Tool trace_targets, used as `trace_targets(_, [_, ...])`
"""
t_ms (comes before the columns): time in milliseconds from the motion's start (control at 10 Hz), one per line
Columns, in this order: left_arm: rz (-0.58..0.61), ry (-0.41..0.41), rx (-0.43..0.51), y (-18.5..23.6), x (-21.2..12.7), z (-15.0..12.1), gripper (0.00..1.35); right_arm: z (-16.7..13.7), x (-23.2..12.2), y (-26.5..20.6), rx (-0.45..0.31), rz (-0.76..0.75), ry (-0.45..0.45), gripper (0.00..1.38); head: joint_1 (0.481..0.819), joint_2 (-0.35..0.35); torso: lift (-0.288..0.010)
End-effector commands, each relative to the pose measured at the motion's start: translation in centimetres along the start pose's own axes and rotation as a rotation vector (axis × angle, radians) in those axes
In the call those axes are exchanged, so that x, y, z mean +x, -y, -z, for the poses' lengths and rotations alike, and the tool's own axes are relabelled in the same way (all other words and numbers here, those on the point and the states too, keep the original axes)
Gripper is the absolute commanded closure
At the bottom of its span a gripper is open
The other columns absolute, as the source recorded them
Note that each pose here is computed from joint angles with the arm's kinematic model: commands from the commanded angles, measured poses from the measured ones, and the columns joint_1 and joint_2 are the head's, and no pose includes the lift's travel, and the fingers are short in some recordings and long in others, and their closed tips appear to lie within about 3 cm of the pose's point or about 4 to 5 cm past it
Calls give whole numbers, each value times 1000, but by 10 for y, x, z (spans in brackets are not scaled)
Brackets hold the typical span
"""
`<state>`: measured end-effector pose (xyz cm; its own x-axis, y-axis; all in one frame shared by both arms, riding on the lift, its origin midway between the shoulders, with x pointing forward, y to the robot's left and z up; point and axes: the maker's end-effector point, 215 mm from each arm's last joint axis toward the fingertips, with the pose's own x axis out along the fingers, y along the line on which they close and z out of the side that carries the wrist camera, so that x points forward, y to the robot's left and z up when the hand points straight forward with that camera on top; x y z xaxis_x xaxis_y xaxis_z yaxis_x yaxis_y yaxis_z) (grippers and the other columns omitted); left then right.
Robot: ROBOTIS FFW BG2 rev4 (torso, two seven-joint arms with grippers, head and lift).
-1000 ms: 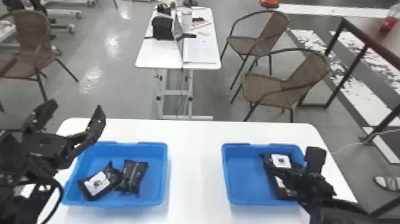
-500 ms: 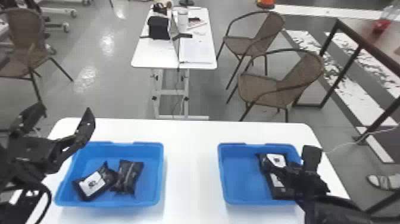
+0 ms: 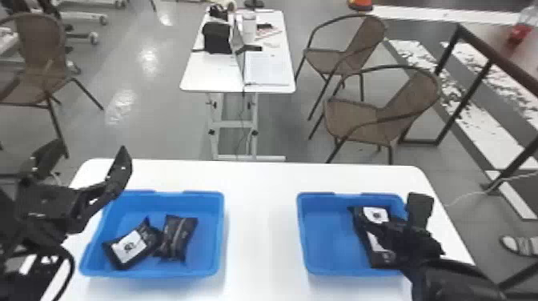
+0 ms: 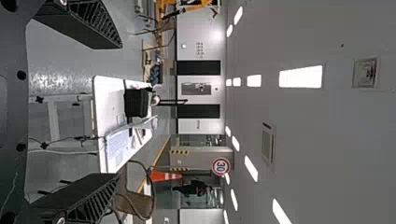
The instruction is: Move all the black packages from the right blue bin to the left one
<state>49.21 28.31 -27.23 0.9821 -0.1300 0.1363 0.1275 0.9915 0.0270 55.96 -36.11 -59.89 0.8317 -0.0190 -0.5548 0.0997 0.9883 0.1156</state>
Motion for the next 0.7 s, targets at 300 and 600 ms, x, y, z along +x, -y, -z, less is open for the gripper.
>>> trace_targets(300, [-17,-15,-40,-9,-7,9,36,10,11,-18,17,-17,-56,484,695,-70,0])
trace_targets(600, [-24,-17,-39,-14,-12,11,36,-8,14,-42,31,-42,-49,1133,695,-39,0])
